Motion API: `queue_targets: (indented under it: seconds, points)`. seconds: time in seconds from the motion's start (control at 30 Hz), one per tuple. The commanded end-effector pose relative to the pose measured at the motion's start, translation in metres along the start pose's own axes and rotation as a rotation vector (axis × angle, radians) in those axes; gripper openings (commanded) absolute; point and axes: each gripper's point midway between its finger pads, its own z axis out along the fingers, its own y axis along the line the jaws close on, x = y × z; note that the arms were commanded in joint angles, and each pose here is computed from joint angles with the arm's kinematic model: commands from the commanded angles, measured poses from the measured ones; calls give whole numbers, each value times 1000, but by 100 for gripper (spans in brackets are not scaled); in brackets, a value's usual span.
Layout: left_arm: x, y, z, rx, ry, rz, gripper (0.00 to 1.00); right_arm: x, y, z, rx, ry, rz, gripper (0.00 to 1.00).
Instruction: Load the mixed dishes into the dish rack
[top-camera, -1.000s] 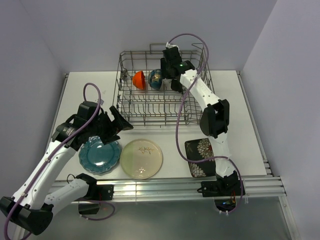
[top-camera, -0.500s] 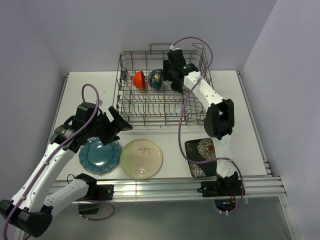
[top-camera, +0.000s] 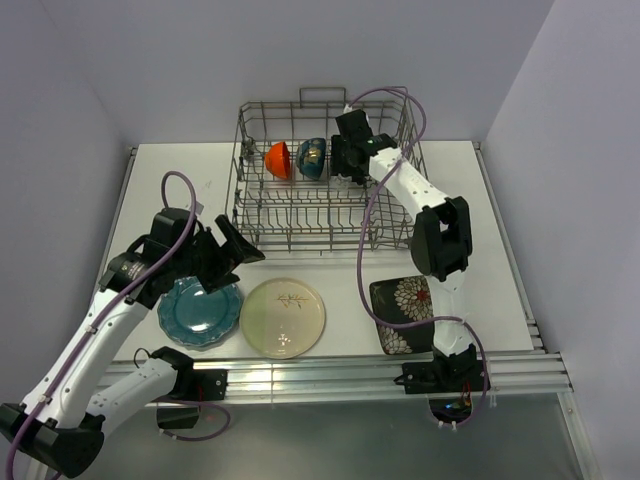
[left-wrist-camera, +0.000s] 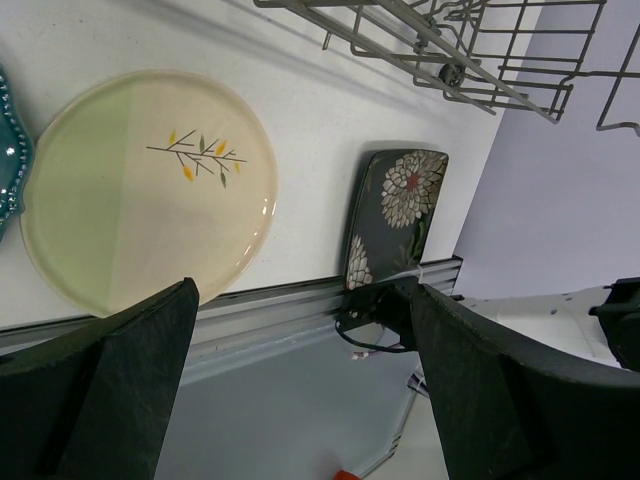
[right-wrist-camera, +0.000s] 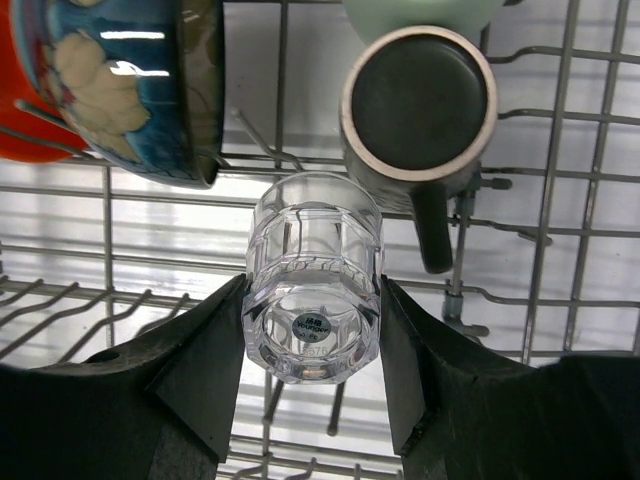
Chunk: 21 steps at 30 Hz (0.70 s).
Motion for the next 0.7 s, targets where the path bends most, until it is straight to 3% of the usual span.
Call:
queue_targets:
  seconds: [0.0,0.27,0.67]
  points:
    - [-4,-7,-3,36,-28,-8,93,-36,-54,-11,158,-95,7,0]
    - [-5,-6,-1,35,-29,-13,94,-44,-44,-17,97,-102,7,0]
    - [-7,-13,13,52,2,4,93,-49,-46,-103,87,-166,-9,0]
